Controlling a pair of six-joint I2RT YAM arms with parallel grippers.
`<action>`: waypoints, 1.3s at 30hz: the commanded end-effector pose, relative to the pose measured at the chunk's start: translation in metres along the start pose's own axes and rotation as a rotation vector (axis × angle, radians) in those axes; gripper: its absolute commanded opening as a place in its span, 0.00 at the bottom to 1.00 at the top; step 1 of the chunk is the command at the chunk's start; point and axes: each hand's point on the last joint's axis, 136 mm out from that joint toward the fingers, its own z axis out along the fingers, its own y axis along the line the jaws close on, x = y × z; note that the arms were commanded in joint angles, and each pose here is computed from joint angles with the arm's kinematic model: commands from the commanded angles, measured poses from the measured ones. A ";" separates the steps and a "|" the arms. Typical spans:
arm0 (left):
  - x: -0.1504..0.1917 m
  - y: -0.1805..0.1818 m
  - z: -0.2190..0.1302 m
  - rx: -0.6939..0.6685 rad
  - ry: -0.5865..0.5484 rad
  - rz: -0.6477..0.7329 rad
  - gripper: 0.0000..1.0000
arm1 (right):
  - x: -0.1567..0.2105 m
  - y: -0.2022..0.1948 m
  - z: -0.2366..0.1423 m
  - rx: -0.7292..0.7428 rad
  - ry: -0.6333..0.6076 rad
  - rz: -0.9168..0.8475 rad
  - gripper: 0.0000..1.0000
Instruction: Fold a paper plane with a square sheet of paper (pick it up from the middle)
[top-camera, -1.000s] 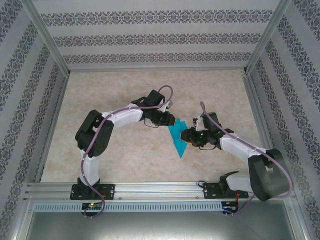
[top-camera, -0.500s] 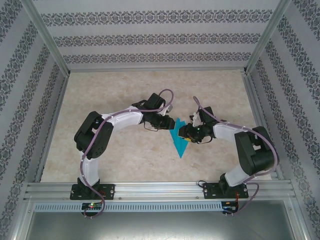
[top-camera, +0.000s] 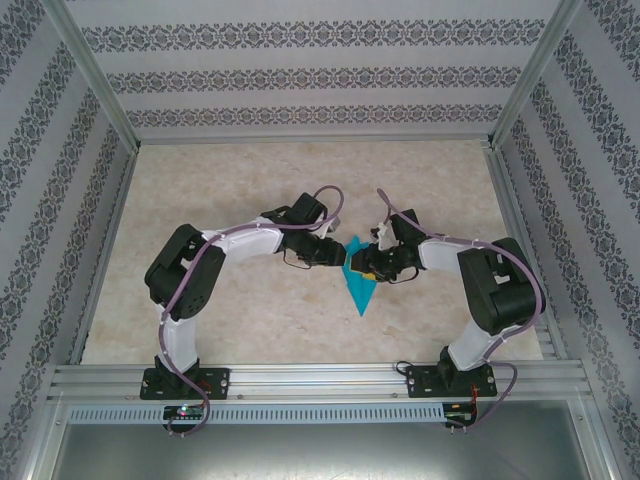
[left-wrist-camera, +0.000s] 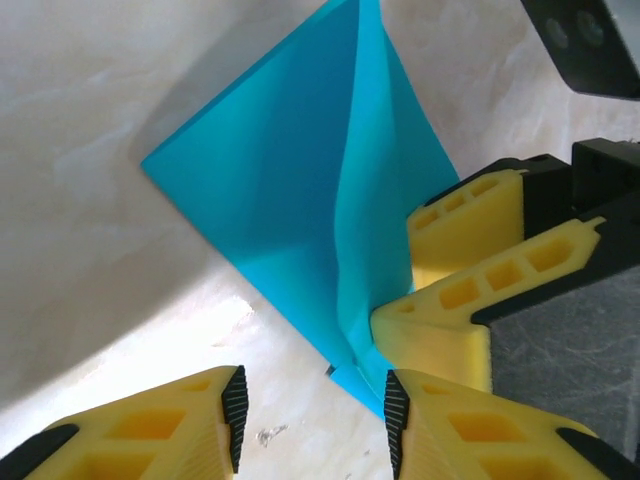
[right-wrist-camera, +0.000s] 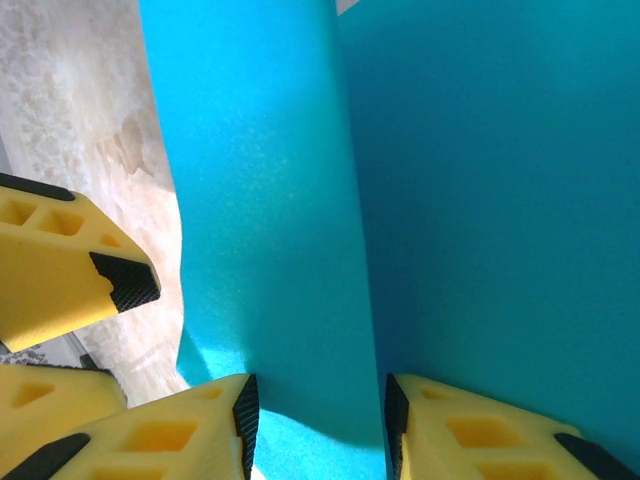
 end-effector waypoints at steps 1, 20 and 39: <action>0.000 -0.009 -0.016 -0.003 -0.028 0.022 0.46 | 0.002 0.010 0.007 -0.026 0.026 -0.052 0.39; 0.022 -0.014 -0.065 0.022 -0.173 -0.081 0.60 | -0.011 0.067 -0.017 -0.207 -0.060 -0.060 0.04; 0.030 -0.083 -0.117 0.299 -0.416 -0.265 0.71 | -0.037 0.156 -0.075 -0.389 -0.244 -0.080 0.02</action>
